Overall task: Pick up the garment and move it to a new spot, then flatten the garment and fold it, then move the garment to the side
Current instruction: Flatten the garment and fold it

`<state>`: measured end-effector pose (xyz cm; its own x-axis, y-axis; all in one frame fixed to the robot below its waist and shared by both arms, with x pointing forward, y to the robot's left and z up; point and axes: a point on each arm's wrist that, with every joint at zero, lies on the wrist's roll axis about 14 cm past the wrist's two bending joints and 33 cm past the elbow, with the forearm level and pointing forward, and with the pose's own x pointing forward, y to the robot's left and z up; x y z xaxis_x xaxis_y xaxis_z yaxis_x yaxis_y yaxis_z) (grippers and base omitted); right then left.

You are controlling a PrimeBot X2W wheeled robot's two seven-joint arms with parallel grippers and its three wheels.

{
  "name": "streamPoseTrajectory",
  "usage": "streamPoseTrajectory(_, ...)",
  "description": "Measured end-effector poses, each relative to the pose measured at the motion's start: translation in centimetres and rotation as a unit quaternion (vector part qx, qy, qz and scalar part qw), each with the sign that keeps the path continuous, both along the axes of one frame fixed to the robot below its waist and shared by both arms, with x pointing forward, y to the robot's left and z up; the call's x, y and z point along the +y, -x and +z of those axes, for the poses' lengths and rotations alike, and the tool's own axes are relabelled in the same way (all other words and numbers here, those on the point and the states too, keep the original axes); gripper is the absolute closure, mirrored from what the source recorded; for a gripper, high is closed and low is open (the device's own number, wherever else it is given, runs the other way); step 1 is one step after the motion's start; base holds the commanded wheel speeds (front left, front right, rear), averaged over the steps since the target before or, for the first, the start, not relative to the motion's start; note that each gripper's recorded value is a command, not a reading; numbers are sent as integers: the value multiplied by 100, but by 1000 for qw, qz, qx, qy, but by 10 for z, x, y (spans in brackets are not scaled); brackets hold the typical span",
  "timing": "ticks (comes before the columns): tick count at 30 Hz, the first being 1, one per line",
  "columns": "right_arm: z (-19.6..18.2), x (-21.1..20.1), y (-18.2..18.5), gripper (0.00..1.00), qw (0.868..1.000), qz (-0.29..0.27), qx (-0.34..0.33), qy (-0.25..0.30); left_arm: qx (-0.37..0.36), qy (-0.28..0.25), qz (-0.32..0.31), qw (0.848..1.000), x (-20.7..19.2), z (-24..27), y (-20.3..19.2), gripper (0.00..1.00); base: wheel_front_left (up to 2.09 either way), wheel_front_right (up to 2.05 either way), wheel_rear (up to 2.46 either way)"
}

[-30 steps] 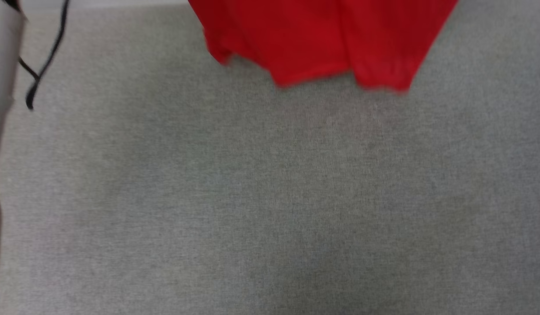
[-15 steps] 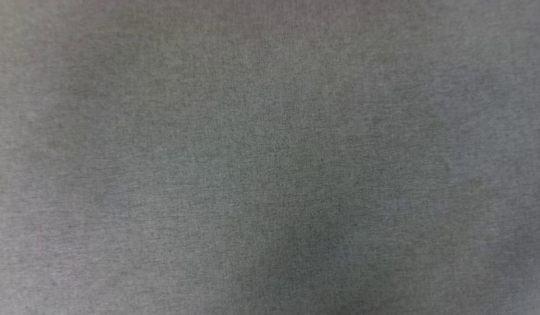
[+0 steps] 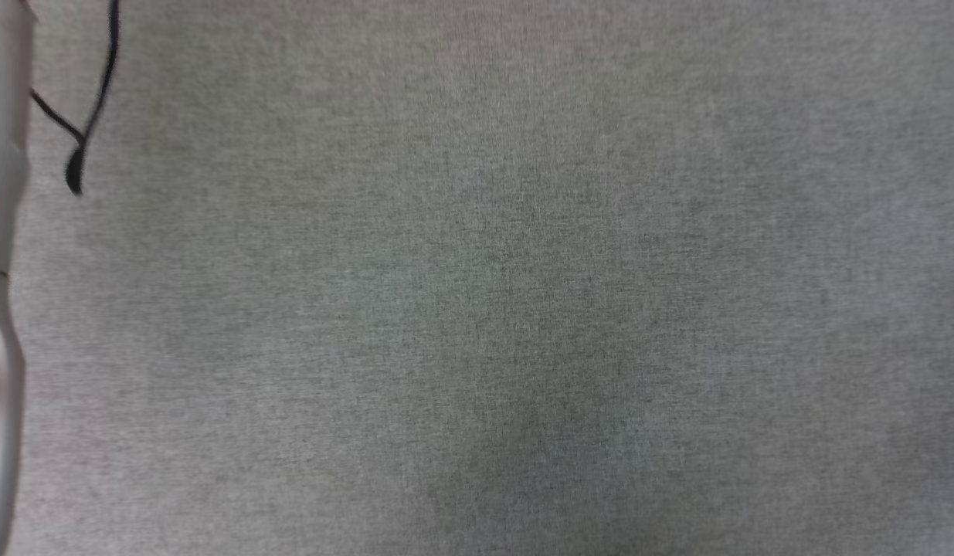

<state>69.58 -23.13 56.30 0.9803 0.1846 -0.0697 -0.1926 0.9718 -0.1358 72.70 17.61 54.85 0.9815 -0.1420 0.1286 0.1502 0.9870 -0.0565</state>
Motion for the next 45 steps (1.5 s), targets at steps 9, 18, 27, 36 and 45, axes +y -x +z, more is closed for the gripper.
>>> streamPoseTrajectory(9, -47, 24, 70, 100, 997, 36, 66, -36, 41, 47, 22, 998, 22, -26, 69, 100, 0, 0, 0)
streamPoseTrajectory(18, -69, 26, 182, 100, 989, 50, 121, -62, 71, 72, 54, 993, 42, -50, 198, 100, 0, 0, 0)
streamPoseTrajectory(27, -106, 37, 275, 100, 976, 55, 199, -73, 107, 60, 78, 989, 55, -74, 292, 100, 0, 0, 0)
streamPoseTrajectory(36, -169, 54, 391, 100, 943, 41, 312, -104, 169, 56, 96, 979, 57, -110, 380, 100, 0, 0, 0)
streamPoseTrajectory(45, -195, 69, 439, 0, 913, 34, 388, -121, 175, 43, 103, 978, 59, -113, 407, 100, 0, 0, 0)
